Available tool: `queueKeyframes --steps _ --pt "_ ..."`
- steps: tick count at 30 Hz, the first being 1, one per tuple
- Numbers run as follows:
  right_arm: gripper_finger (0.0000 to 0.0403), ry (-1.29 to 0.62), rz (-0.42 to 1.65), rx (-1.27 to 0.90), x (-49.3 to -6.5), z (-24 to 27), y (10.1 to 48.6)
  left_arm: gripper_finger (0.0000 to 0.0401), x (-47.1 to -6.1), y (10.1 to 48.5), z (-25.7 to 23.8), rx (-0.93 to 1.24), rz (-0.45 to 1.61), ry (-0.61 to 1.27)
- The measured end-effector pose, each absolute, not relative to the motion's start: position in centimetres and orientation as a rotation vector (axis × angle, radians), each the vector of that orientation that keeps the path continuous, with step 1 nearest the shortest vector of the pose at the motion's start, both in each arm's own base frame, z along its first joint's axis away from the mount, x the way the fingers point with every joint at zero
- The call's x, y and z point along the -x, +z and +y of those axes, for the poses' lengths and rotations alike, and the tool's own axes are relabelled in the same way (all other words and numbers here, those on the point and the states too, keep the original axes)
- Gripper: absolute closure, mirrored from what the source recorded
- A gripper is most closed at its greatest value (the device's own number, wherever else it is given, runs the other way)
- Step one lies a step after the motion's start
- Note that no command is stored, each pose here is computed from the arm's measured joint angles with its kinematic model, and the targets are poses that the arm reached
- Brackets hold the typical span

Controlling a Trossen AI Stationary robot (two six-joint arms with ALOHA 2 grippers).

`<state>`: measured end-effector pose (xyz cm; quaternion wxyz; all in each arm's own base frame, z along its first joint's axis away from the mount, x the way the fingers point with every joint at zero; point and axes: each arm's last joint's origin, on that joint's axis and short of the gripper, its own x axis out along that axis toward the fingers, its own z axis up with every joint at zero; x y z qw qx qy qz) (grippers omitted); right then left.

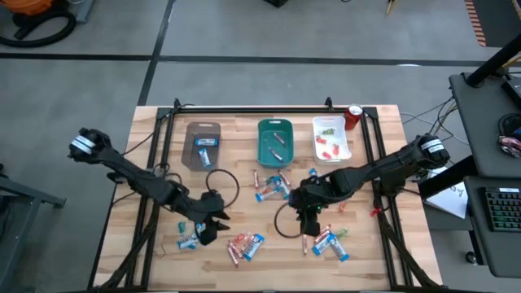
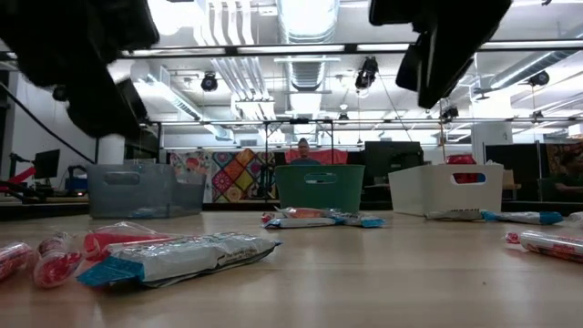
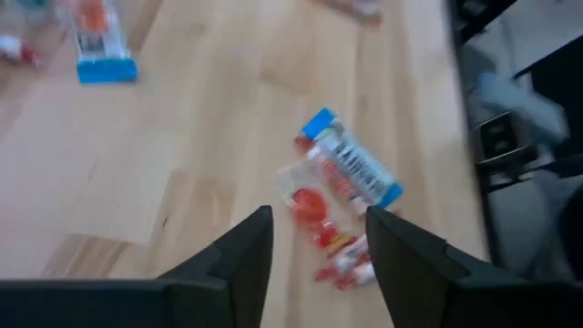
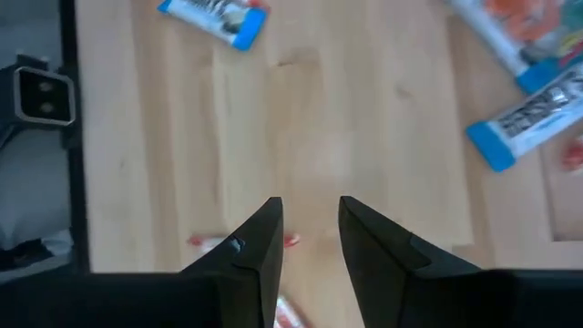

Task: Sort candy
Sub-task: Put the red gummy into the white bin

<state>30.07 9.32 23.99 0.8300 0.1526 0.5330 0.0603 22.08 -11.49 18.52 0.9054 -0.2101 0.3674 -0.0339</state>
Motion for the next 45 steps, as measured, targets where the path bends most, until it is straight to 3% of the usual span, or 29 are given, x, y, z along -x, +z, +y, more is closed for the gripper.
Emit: queueKeyframes --steps 14,25,36,42,45 --pt "0.0305 0.083 1.131 -0.349 -29.9 10.1 23.9 0.0230 -24.1 14.0 -14.4 0.329 0.720 -0.015" --pt "0.0305 0.074 1.133 -0.339 -29.6 10.7 23.9 0.0230 -26.2 13.2 -17.3 0.269 0.797 -0.024" --pt "0.0305 0.046 1.115 -0.286 -29.2 11.6 23.8 0.0231 -25.9 12.0 -17.1 0.299 0.869 0.042" --pt "0.0305 0.023 1.104 -0.271 -29.2 11.5 23.8 0.0248 -25.8 11.6 -17.1 0.290 0.882 0.056" --pt "0.0305 0.020 1.102 -0.269 -29.2 11.5 23.7 0.0276 -25.8 11.6 -17.0 0.278 0.890 0.069"
